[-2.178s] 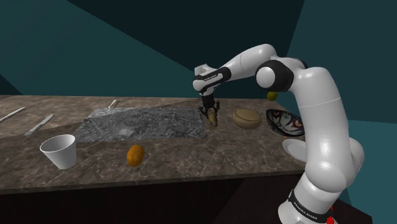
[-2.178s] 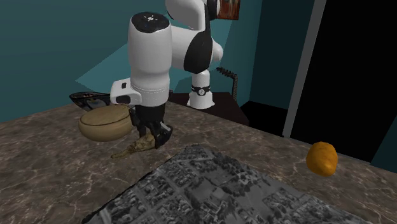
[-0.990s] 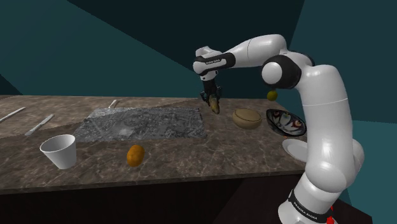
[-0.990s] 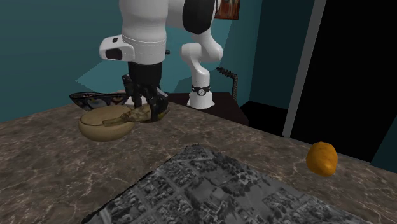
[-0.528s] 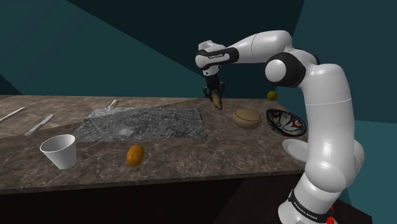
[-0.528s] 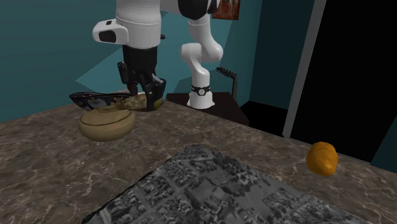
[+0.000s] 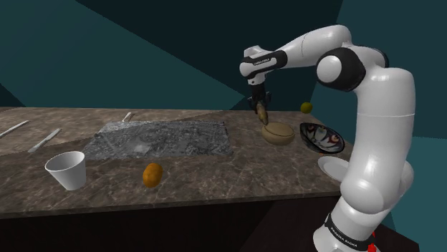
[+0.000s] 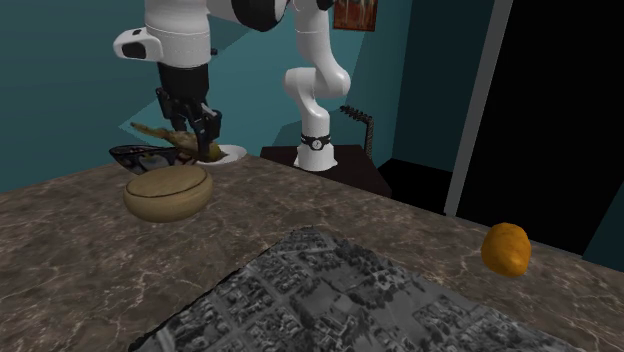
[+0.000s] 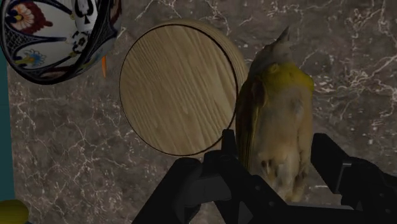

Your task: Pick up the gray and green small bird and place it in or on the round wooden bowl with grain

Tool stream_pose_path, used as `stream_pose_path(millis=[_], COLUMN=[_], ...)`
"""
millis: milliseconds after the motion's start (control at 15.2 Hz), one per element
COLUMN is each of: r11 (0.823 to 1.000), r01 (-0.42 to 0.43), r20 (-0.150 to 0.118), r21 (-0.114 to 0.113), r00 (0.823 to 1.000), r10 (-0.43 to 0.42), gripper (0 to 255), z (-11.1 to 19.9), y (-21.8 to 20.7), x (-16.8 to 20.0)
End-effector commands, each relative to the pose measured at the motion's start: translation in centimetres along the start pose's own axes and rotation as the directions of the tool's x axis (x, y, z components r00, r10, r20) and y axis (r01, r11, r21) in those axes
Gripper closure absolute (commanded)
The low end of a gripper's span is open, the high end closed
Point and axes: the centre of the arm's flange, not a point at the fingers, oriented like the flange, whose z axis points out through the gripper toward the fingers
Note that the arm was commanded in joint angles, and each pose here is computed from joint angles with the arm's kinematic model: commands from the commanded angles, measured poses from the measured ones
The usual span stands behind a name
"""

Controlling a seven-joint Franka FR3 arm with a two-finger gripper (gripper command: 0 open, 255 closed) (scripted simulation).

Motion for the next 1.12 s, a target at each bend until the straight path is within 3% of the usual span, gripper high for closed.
stream_pose_path(millis=[0,528,1056], r11=[1.0,1.0,1.0], r01=[0.001,0.001,0.001], r20=[0.0,0.0,0.0], r21=[0.0,0.0,0.0], r00=[1.0,1.0,1.0], r10=[-0.001,-0.001,-0.001], gripper=[255,255,255], z=[0.8,3.4,7.5], y=[2.7,12.9,11.7], x=[-0.6,-2.4,-1.8])
